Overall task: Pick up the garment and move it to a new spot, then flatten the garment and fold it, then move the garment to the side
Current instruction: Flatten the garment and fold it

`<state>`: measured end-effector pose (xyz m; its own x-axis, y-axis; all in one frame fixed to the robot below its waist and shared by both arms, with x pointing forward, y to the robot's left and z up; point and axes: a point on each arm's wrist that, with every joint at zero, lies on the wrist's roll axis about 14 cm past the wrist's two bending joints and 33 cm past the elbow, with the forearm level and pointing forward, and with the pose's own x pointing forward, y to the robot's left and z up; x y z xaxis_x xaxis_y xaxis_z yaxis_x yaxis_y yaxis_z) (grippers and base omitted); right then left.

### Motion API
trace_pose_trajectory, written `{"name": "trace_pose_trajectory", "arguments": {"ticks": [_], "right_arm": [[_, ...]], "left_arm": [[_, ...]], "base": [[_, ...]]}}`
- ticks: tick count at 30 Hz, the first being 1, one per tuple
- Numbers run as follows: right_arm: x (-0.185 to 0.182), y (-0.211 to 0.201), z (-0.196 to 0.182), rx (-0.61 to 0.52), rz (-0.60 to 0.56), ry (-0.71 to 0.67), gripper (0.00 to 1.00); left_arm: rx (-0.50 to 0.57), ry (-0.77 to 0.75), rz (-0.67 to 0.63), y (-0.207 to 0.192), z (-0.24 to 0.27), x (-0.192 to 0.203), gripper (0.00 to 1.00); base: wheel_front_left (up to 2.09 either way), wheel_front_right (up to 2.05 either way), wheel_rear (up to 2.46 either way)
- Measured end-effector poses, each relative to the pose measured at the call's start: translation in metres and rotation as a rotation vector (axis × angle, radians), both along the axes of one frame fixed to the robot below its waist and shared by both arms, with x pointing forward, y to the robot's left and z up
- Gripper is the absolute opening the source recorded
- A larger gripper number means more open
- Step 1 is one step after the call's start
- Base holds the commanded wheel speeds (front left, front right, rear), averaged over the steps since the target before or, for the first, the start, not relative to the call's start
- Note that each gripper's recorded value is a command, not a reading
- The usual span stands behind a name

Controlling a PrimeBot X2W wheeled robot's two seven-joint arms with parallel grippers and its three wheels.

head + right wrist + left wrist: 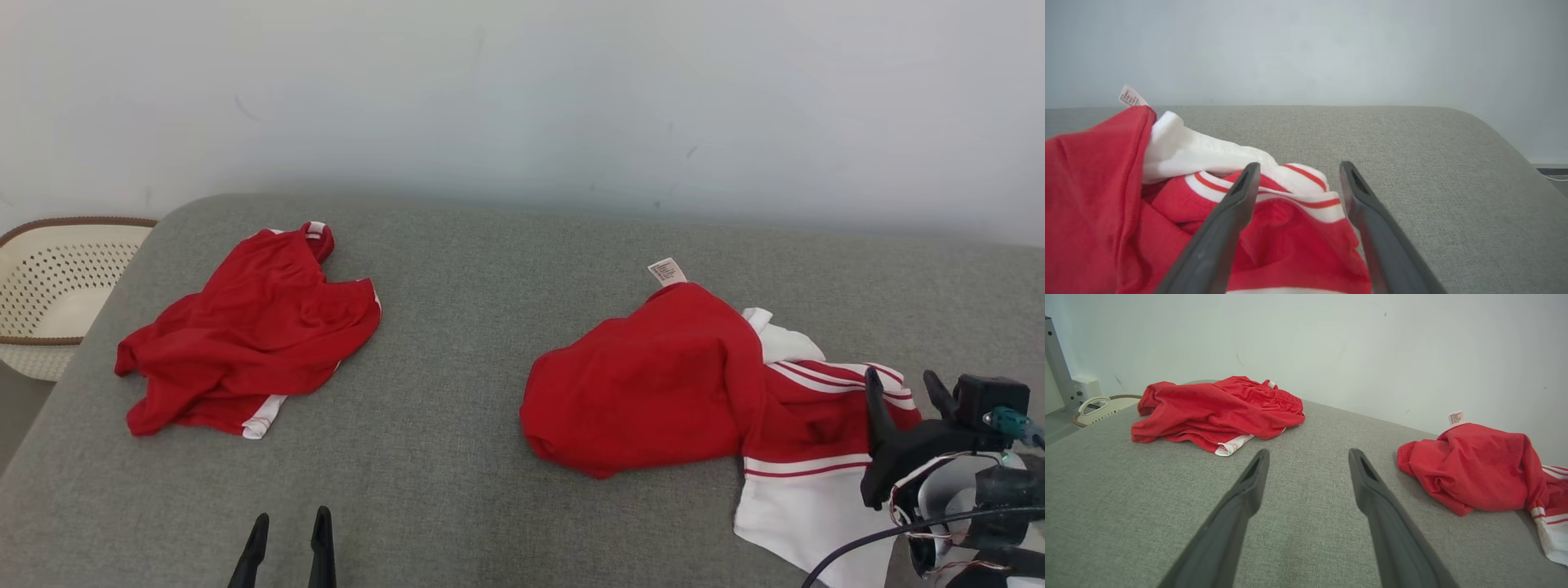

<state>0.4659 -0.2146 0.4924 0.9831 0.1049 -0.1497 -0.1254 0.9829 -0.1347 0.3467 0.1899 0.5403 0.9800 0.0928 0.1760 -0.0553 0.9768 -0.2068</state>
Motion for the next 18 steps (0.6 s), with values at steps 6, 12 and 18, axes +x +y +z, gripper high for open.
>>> {"name": "trace_pose_trajectory", "arguments": {"ticks": [6,12,18], "right_arm": [[-0.002,0.017,0.040,0.068,0.030,-0.161,1.00],[-0.023,0.033,0.049,0.130,0.058,-0.237,1.00],[-0.048,0.045,0.049,0.201,0.060,-0.272,1.00]], "left_arm": [[0.005,-0.008,-0.014,-0.005,0.003,0.002,1.00],[0.008,-0.011,-0.031,-0.011,0.003,0.005,1.00],[0.011,-0.014,-0.044,-0.015,0.005,0.008,1.00]], "base": [[0.00,0.00,0.00],[0.00,0.00,0.00],[0.00,0.00,0.00]]}}
